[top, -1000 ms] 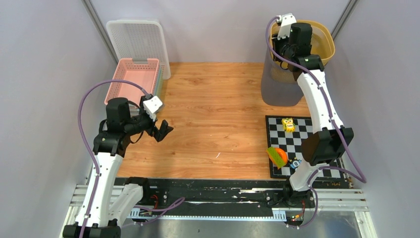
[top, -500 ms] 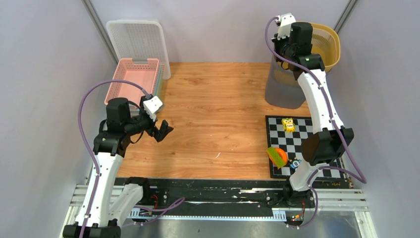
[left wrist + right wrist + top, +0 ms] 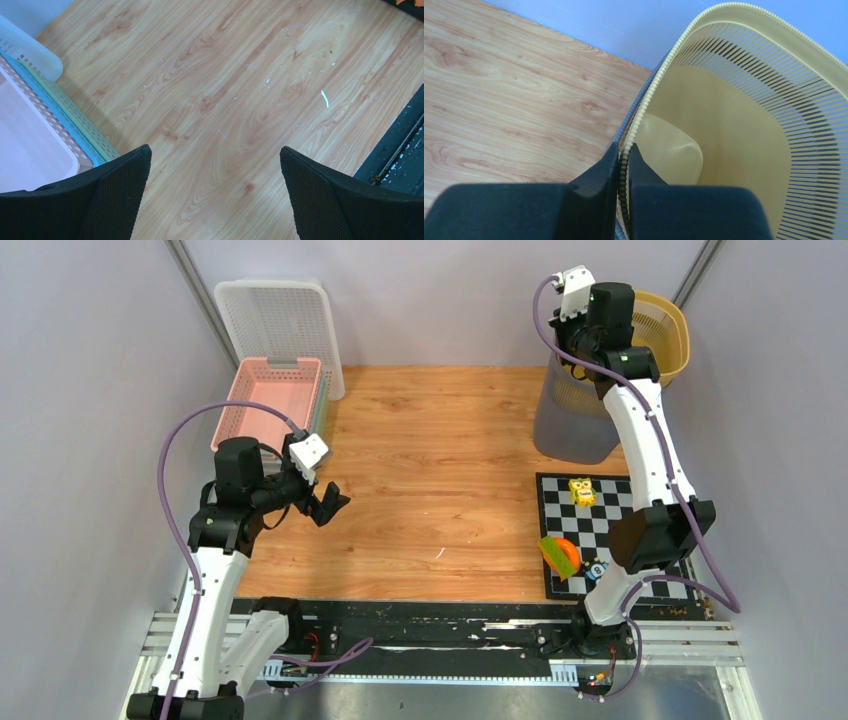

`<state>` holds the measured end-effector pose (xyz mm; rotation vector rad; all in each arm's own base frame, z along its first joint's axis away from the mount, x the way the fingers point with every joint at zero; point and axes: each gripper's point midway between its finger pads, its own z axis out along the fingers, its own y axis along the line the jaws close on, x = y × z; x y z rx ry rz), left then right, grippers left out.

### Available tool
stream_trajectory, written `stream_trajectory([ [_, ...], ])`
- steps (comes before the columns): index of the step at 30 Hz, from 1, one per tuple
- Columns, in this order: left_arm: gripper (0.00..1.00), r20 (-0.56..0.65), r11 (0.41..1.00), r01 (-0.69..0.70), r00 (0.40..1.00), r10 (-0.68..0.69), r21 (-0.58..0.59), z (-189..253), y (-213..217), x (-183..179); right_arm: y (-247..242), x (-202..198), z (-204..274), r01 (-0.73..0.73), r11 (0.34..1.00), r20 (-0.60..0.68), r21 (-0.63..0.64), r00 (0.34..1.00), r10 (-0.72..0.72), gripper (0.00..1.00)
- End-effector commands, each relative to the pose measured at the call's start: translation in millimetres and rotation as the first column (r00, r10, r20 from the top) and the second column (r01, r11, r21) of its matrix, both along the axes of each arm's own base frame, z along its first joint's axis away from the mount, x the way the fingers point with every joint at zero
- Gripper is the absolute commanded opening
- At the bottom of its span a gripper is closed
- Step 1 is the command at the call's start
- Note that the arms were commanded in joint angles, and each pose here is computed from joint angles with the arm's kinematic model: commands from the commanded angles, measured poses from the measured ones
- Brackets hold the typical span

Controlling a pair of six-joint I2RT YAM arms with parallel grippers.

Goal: Turn the large container upside down

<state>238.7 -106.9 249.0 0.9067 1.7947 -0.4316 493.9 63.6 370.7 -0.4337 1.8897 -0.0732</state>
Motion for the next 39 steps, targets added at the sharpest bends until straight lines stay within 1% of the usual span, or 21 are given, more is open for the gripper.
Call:
stream_trajectory([
  [1,1.00,0.023,1.000,0.014,1.000,-0.013,-0.010,4,-2,0,-2,-13,87,-0.030,0.996,0.247,-0.085,0.968,0.050,0.02],
  [7,1.00,0.022,1.000,0.013,1.000,-0.012,-0.010,4,-2,0,1,-16,96,-0.063,0.984,0.273,-0.165,0.956,0.107,0.02],
  [13,1.00,0.023,1.000,0.012,1.000,-0.012,-0.009,4,-2,0,2,-22,110,-0.072,0.973,0.309,-0.219,0.941,0.140,0.02],
  [26,1.00,0.023,1.000,0.012,1.000,-0.012,-0.009,4,-2,0,-4,-33,147,-0.036,0.965,0.399,-0.261,0.906,0.142,0.02],
  [39,1.00,0.024,1.000,0.014,1.000,-0.014,-0.008,3,-2,-1,-9,-35,154,-0.009,0.952,0.417,-0.307,0.898,0.143,0.02],
])
